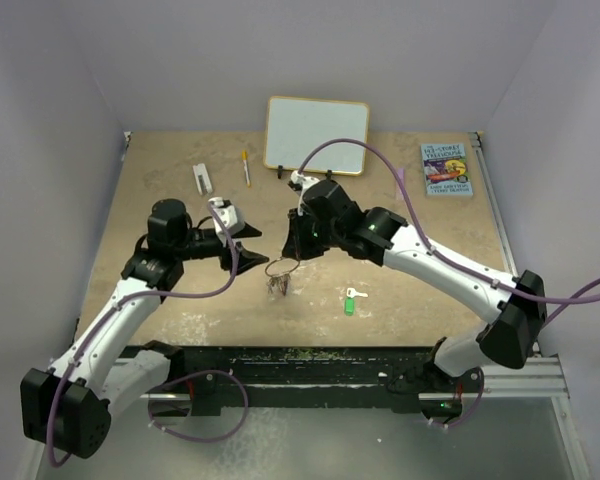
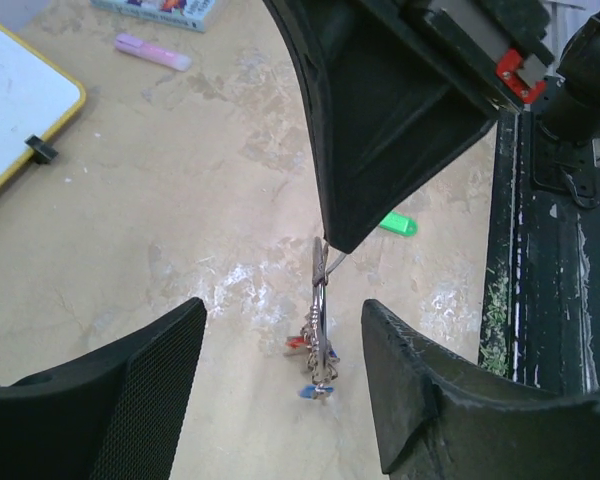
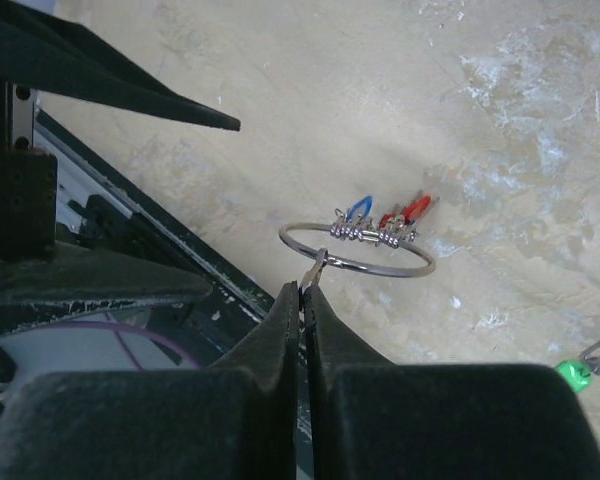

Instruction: Put the keys on the keyring

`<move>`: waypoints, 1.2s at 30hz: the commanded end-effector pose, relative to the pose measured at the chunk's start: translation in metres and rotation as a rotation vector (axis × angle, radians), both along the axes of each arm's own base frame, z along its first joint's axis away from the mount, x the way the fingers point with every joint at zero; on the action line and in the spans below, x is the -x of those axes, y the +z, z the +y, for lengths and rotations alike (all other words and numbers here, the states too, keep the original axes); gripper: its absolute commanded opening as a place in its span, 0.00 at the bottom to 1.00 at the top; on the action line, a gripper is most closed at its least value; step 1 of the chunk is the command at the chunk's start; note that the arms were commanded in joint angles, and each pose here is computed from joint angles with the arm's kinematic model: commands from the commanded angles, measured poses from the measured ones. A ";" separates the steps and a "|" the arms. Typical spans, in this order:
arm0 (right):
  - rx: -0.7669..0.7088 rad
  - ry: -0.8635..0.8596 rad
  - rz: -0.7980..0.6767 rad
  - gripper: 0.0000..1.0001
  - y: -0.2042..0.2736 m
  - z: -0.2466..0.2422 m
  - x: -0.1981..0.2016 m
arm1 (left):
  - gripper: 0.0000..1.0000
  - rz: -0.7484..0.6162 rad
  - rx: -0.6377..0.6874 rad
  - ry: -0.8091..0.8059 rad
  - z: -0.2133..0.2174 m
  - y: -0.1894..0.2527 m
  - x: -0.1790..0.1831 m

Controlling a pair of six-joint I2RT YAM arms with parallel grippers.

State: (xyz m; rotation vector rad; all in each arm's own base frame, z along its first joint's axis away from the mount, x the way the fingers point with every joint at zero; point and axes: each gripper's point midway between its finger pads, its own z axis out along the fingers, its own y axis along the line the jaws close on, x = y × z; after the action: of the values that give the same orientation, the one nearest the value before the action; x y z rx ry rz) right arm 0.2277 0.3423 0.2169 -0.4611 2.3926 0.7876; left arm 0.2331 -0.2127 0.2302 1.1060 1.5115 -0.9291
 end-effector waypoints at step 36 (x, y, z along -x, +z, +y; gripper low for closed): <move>-0.207 -0.072 -0.048 0.00 0.093 0.030 0.023 | 0.62 -0.119 0.162 -0.096 -0.026 0.012 0.021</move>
State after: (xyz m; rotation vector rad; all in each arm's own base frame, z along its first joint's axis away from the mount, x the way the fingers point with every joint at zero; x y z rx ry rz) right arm 0.1992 0.3666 0.2851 -0.3435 2.3112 0.9235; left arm 0.2176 -0.2356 0.2268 1.0639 1.3713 -1.0193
